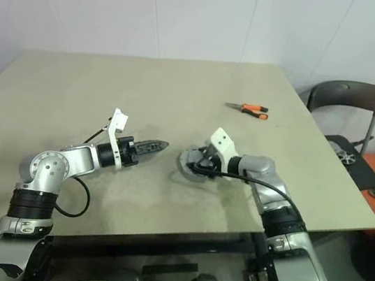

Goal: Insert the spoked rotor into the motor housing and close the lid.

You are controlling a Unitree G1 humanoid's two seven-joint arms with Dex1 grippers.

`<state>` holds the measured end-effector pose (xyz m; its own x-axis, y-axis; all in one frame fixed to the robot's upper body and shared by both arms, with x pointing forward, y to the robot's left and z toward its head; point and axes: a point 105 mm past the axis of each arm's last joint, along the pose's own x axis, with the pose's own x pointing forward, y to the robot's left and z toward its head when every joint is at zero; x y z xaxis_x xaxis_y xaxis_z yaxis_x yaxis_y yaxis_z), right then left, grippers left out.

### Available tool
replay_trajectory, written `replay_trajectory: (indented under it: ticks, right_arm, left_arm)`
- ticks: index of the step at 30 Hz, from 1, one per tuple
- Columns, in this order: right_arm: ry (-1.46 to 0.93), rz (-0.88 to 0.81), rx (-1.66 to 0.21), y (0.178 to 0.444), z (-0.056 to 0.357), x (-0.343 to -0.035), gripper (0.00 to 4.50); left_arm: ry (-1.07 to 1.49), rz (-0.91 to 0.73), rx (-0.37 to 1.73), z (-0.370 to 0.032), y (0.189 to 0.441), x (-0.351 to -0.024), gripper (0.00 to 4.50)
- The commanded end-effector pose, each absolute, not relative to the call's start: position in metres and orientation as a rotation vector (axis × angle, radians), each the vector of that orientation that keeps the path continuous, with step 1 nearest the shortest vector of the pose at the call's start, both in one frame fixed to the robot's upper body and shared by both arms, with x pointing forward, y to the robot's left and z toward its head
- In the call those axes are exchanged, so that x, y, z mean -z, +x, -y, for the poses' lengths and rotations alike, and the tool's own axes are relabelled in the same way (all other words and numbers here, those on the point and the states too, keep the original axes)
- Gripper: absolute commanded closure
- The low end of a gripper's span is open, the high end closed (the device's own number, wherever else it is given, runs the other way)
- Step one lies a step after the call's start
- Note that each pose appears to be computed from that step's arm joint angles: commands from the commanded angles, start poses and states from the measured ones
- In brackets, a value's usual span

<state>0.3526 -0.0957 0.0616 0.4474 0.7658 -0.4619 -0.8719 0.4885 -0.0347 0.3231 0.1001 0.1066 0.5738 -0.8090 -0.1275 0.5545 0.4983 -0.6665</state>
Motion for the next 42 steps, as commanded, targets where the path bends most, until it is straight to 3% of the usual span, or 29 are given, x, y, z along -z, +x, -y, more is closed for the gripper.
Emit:
replay_trajectory:
  ticks: [1, 13, 21, 24, 27, 42]
  right_arm:
    - [-0.328, -0.718, -0.942, 0.331, 0.13, 0.006, 1.47]
    - [-0.337, -0.741, -0.977, 0.319, 0.122, 0.015, 1.47]
    - [-0.291, -0.73, -0.975, 0.316, 0.116, 0.011, 1.47]
    - [-0.284, -0.727, -0.955, 0.317, 0.115, 0.011, 1.47]
    - [-0.277, -0.729, -0.945, 0.316, 0.116, 0.011, 1.47]
    - [-0.248, -0.734, -0.913, 0.311, 0.118, 0.013, 1.47]
  left_arm:
    - [-0.597, -0.416, 0.88, -0.098, 0.326, -0.12, 2.11]
    - [-0.504, -0.443, 0.867, -0.091, 0.335, -0.107, 2.11]
    - [-0.477, -0.485, 0.943, -0.054, 0.349, -0.095, 2.11]
    - [-0.458, -0.525, 0.997, -0.044, 0.346, -0.088, 2.7]
    - [-0.444, -0.564, 1.039, -0.039, 0.343, -0.084, 3.71]
    - [-0.392, -0.6, 1.064, -0.031, 0.346, -0.075, 3.71]
